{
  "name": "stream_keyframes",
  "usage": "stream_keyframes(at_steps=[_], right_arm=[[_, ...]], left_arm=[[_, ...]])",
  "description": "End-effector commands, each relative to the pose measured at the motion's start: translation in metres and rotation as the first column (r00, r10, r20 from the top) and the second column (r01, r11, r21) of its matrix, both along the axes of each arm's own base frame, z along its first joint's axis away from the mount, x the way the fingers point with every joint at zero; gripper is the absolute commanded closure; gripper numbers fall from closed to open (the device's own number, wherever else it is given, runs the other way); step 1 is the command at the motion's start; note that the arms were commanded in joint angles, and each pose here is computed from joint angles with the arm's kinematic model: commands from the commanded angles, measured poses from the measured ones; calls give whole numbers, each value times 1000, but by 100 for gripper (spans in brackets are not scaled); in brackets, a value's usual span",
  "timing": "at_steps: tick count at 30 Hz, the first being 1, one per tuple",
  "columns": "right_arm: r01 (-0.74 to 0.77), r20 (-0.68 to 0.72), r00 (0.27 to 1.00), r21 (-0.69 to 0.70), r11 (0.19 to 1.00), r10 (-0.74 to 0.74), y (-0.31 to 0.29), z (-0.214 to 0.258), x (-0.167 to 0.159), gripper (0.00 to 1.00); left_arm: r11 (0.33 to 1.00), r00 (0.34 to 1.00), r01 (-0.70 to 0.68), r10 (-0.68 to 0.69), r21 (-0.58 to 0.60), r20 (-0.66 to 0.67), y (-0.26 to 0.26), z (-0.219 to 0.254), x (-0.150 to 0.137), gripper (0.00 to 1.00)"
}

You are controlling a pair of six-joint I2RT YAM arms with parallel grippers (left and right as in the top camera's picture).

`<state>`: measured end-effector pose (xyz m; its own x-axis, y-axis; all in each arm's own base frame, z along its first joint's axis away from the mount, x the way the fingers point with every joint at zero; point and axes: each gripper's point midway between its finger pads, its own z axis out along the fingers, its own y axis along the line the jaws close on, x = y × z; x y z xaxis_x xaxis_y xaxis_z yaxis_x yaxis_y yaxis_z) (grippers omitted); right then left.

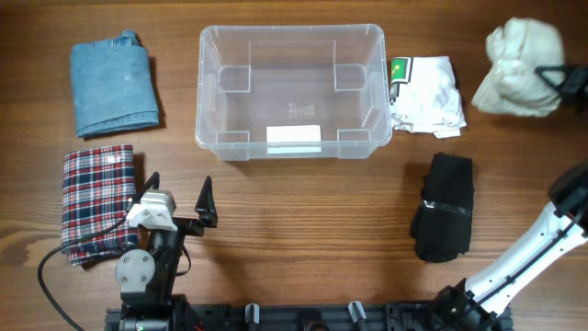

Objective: Pack container
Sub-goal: 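Grasp the cream cloth with the right gripper and lift it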

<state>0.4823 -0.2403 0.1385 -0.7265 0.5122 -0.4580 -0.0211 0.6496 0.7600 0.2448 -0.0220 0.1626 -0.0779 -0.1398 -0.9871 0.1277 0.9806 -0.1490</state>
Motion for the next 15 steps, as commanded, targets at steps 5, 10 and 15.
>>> stream_keyframes(at_steps=[5,10,15], right_arm=[[33,238,971,-75,997,-14,82,227,-25,96],[-1,214,976,-204,979,46,168,262,-33,96],[-58,16,998,-145,988,61,262,236,-22,96]], left_arm=[[1000,1000,-13,13,13,3,3,-2,0,0],[1000,1000,-13,13,13,3,3,-2,0,0],[1000,1000,-13,13,13,3,3,-2,0,0]])
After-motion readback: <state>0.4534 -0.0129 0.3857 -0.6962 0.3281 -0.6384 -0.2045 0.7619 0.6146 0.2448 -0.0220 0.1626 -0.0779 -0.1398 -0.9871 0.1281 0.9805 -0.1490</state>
